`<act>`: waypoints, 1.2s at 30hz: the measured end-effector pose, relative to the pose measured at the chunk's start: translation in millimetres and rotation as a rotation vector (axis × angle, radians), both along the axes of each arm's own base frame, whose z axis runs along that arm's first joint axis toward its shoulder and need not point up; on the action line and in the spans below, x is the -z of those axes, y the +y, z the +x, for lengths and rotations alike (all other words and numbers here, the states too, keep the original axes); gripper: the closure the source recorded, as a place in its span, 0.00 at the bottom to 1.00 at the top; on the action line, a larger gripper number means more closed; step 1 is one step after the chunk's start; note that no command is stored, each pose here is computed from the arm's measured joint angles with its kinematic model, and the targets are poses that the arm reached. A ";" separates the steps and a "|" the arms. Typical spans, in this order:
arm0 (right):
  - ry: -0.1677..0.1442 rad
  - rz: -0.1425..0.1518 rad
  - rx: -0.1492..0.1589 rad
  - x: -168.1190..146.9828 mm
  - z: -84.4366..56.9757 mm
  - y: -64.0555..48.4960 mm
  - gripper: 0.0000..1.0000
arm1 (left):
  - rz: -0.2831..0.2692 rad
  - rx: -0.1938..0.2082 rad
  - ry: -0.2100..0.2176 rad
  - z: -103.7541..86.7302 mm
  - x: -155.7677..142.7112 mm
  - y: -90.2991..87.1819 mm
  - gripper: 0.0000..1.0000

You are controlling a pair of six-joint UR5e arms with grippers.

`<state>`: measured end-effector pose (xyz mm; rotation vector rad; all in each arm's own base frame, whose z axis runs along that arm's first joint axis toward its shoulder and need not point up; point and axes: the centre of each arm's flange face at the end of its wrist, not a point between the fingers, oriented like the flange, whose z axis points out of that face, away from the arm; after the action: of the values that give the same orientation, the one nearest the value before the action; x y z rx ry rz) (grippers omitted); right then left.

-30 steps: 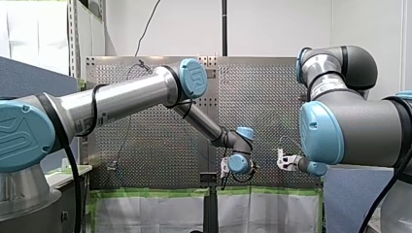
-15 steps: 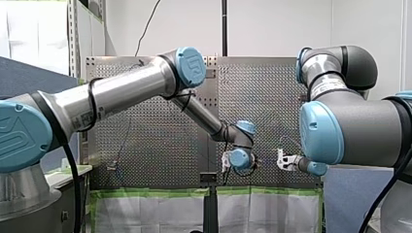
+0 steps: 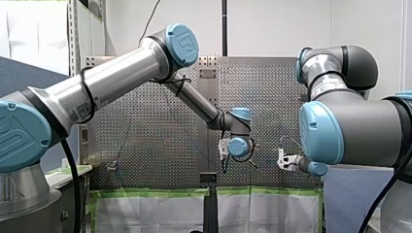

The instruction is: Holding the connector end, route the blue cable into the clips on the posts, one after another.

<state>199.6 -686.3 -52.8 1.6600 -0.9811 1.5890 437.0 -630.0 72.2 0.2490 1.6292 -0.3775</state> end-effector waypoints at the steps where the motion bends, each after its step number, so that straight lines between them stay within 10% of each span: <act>1: 0.000 0.000 0.000 0.0 0.0 0.0 1.00 | -0.008 0.000 -0.004 -0.9 -3.7 0.8 0.00; 36: -0.007 0.002 -0.008 -1.2 5.8 0.2 1.00 | -0.232 -0.022 0.041 -43.9 -114.3 88.1 0.00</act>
<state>205.4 -686.1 -51.6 1.6630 -0.9809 1.6009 393.1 -541.8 186.6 0.0484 1.6109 -0.5537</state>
